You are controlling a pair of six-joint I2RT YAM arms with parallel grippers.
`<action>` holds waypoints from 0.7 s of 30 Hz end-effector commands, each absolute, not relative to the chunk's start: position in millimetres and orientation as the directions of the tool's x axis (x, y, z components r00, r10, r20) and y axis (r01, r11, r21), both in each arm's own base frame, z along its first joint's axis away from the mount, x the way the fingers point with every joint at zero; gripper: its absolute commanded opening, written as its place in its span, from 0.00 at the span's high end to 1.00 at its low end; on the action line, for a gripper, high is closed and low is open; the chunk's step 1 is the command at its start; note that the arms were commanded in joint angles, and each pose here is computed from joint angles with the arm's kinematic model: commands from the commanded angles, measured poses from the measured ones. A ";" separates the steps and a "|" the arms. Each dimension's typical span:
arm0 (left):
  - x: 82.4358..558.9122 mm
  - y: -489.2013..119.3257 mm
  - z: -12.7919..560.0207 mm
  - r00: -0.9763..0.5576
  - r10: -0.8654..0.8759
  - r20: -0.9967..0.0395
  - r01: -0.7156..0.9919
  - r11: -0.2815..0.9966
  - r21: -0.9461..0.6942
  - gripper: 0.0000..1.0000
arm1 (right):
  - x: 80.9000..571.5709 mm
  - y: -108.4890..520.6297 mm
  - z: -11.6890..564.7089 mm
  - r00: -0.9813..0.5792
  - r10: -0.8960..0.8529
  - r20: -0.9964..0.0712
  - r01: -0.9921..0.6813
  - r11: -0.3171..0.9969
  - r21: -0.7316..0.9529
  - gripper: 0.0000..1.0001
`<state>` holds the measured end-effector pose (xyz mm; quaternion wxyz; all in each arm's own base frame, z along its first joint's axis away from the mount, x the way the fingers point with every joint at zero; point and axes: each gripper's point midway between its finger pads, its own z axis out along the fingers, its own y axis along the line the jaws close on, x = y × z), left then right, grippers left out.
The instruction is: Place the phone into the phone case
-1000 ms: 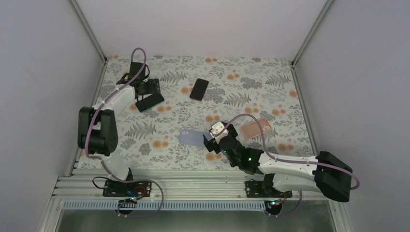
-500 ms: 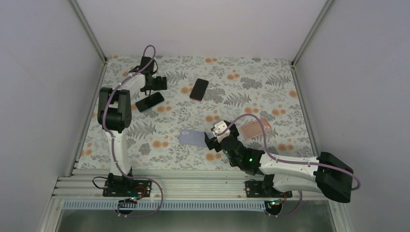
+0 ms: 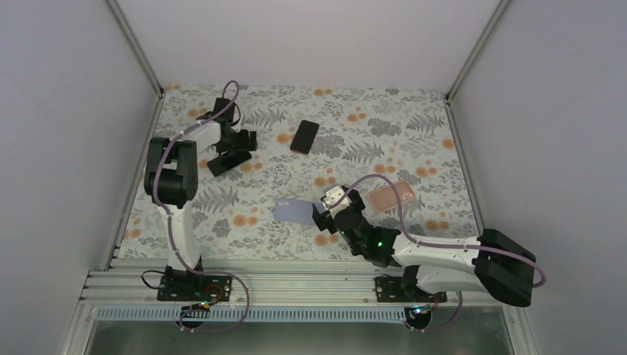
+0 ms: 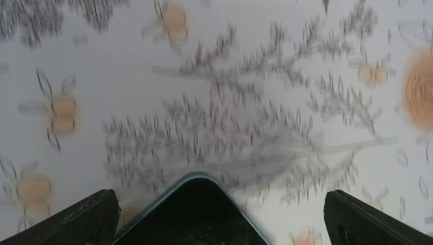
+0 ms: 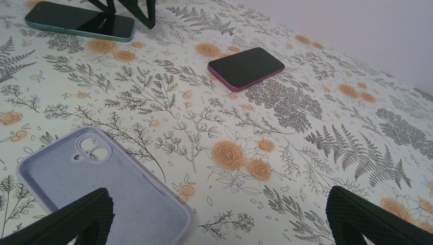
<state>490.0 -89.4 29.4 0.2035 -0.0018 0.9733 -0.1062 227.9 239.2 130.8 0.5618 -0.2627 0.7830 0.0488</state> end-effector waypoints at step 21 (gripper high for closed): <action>370.7 -88.7 41.0 -0.954 0.060 -0.293 0.108 0.983 -0.150 0.00 | 235.3 238.8 139.1 -0.252 -0.302 -0.919 -0.410 0.894 -0.181 0.01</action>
